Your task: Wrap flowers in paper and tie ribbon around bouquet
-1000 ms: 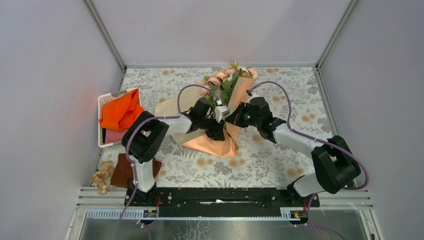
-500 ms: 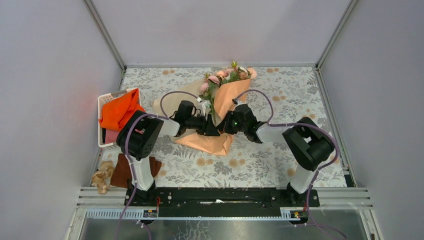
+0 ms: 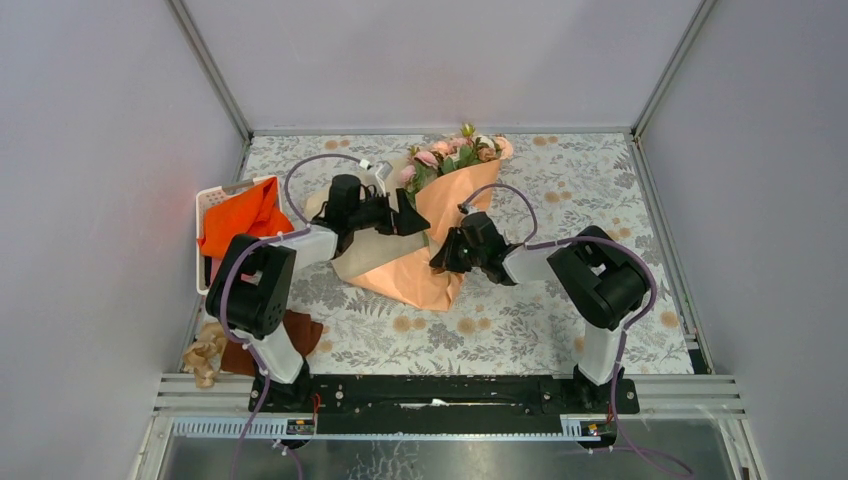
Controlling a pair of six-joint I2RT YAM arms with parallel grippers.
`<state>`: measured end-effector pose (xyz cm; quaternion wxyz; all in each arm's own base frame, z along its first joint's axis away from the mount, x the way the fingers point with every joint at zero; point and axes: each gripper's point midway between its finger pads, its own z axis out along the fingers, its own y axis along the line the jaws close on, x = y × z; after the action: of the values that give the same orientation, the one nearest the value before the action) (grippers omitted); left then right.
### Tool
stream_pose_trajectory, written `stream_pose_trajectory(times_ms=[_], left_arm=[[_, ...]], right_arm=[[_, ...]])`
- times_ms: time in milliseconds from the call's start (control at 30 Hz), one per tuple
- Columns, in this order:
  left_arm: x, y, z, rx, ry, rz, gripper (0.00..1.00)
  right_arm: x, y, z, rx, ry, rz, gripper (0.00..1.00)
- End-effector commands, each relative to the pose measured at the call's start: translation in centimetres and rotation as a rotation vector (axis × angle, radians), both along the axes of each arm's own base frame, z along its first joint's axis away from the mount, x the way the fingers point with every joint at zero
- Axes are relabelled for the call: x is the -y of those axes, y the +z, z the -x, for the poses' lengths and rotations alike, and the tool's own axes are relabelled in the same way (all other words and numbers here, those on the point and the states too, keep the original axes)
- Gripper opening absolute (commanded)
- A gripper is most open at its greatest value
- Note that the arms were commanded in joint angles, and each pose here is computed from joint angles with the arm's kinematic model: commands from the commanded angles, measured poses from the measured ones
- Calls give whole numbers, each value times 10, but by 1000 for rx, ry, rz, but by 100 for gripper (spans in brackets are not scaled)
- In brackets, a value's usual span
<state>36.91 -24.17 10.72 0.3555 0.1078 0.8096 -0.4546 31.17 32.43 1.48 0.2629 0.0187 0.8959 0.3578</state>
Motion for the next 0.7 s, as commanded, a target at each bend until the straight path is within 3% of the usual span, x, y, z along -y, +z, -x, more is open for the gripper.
stream_pose_trajectory(times_ms=[0, 167, 233, 400, 467, 500, 567, 667], left_arm=[[-4, 19, -36, 97, 73, -74, 99], [-7, 5, -60, 79, 124, -195, 97], [-8, 0, -66, 69, 128, -224, 88], [-4, -12, -67, 18, 72, -262, 38], [-5, -11, -64, 3, 40, -279, 2], [-8, -9, -62, 1, 32, -288, 0], [-16, -1, -61, 22, 34, -301, 0], [-44, -3, -67, 37, 91, -330, 0]], right_arm=[[0, -12, 4, -3, 24, 71, 0], [0, -10, 5, 5, 38, 89, 0], [1, -8, 6, 13, 49, 102, 0], [1, 3, 12, 49, 127, 145, 0], [2, 9, 15, 65, 171, 160, 0], [3, 12, 19, 75, 198, 168, 2], [7, 19, 29, 94, 271, 182, 18], [14, 35, 48, 139, 387, 191, 53]])
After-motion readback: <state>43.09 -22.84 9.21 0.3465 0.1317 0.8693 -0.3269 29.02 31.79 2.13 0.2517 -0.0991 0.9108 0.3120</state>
